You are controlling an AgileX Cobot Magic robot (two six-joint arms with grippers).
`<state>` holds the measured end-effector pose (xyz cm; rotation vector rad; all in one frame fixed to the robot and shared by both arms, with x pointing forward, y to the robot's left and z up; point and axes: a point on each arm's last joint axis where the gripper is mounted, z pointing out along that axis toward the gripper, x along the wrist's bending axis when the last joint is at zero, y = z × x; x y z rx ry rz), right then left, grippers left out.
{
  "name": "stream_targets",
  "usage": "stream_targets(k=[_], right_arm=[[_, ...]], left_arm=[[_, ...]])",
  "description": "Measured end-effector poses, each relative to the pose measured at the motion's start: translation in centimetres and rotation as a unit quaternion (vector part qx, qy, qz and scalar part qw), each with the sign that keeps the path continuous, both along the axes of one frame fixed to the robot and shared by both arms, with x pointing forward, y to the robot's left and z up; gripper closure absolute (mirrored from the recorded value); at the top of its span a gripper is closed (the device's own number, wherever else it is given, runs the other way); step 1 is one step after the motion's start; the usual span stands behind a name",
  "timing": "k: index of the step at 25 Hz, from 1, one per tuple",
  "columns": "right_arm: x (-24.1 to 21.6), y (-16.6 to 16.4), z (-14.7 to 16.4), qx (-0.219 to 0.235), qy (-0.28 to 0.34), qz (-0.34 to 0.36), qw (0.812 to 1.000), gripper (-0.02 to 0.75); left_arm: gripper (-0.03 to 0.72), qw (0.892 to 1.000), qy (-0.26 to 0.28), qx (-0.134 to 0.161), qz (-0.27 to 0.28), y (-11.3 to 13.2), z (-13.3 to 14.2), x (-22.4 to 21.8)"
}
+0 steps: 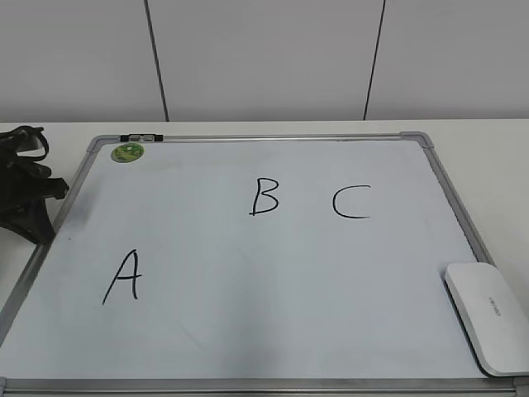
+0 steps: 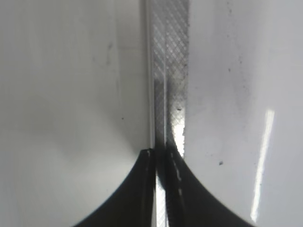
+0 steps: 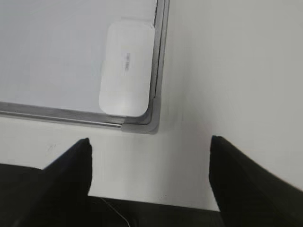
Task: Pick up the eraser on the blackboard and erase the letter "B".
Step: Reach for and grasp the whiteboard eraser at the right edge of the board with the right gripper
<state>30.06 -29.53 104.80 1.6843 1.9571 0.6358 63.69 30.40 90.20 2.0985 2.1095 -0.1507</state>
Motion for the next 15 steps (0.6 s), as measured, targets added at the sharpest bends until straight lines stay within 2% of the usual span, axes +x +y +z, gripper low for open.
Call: stream_targets(k=[4, 9, 15], right_arm=[[1.5, 0.1, 0.3, 0.012, -0.011, -0.001, 1.000, 0.147], [3.9, 0.1, 0.4, 0.017, 0.054, 0.000, 0.998, 0.147], [7.1, 0.4, 0.9, 0.036, 0.099, 0.006, 0.994, 0.147]], left_arm=[[0.678, 1.000, 0.001, -0.002, 0.002, 0.0, 0.0, 0.0], [0.678, 1.000, 0.001, -0.002, 0.001, 0.0, 0.0, 0.0], [0.678, 1.000, 0.001, -0.004, 0.003, -0.1, 0.0, 0.0]])
